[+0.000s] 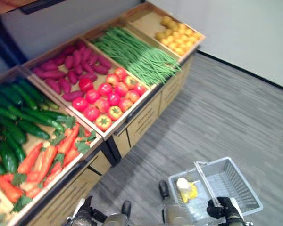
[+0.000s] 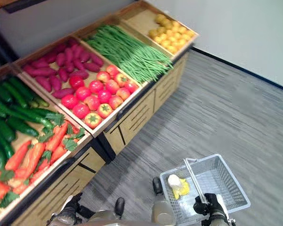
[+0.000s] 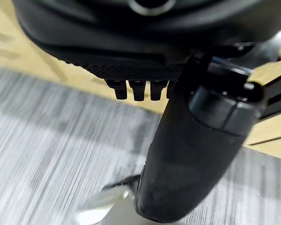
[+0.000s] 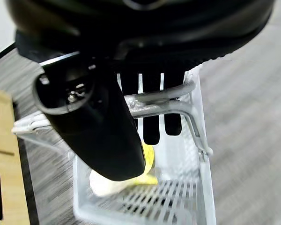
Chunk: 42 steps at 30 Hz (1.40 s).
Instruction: Get the vegetables into the basket
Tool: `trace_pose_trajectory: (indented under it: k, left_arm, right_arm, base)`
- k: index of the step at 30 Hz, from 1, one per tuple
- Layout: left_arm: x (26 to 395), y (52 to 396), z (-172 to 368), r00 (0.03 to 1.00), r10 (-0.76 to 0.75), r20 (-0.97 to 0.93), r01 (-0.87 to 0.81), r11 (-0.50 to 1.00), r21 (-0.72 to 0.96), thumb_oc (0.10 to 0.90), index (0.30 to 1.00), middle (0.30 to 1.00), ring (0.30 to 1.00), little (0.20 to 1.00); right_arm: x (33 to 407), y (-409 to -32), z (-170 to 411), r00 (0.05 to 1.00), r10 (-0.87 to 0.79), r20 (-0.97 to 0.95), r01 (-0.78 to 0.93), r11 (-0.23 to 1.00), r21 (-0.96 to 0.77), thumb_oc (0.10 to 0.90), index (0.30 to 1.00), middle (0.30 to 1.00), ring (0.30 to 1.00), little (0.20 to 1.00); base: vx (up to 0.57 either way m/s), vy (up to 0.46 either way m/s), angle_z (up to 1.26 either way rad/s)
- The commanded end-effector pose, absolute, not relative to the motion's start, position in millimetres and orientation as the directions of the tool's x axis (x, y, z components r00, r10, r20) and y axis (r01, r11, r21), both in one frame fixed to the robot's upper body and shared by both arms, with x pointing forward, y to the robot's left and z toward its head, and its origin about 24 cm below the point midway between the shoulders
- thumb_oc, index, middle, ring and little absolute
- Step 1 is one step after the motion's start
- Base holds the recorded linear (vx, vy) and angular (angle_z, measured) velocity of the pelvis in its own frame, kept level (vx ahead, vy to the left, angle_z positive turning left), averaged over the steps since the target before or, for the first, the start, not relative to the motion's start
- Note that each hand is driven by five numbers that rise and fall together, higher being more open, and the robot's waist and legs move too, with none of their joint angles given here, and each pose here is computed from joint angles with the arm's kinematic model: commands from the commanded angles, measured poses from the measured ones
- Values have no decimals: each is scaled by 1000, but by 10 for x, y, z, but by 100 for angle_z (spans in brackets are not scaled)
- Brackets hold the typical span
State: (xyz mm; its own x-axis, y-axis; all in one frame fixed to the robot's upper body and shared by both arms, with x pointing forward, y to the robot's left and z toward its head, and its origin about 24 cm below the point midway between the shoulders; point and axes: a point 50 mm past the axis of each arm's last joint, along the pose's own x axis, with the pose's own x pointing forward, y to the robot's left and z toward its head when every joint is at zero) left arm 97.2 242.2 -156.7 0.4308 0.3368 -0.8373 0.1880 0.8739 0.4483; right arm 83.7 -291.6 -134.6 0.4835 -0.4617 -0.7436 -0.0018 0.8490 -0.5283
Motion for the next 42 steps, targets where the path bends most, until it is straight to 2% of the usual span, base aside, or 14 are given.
trace_pose_trajectory:
  k: [1,5,10,11,18,30,39,41,42]
  left_arm:
    - [1075,2514,-1510,464,363,-808,128,875,467,900,1000,1000,1000,1000]
    - [1045,2505,-1523,453,368,-812,127,875,467,900,1000,1000,1000,1000]
    - [1177,2480,-1488,489,359,-795,143,866,479,900,1000,1000,1000,1000]
    - [1193,2480,-1484,495,356,-793,162,858,487,900,1000,1000,1000,1000]
    - [1119,2502,-1506,469,361,-806,190,850,491,900,1000,1000,1000,1000]
    - [1118,2541,-1493,473,352,-808,178,860,479,900,1000,1000,1000,1000]
    - [1004,2603,-1513,430,374,-822,150,868,474,900,1000,1000,1000,1000]
    - [843,2617,-1552,371,386,-844,120,882,456,900,1000,1000,1000,1000]
    - [779,2626,-1564,347,393,-851,112,884,454,900,1000,1000,1000,1000]
  right_arm:
    - [1274,-3258,-990,637,-528,-562,103,781,-616,400,300,300,300,300]
    - [1256,-3307,-975,632,-535,-561,94,771,-630,400,300,300,300,300]
    - [1119,-3448,-971,573,-594,-564,130,746,-653,400,300,300,300,300]
    - [1034,-3456,-1013,534,-613,-582,143,744,-653,400,300,300,300,300]
    - [927,-3394,-1115,476,-618,-625,144,756,-638,400,300,300,300,300]
    - [1217,-3335,-1099,498,-608,-619,148,762,-630,400,300,300,300,300]
    - [969,-3323,-1211,390,-626,-675,135,764,-631,400,300,300,300,300]
    - [717,-3361,-1259,302,-635,-711,108,764,-636,400,300,300,300,300]
    - [675,-3359,-1269,289,-632,-719,94,766,-636,400,300,300,300,300]
  base:
    - [49,-222,65]
    - [28,-250,69]
    - [-27,-60,117]
    - [55,46,116]
    - [73,125,46]
    - [47,233,25]
    - [95,-75,52]
    - [136,-306,34]
    - [83,-197,6]
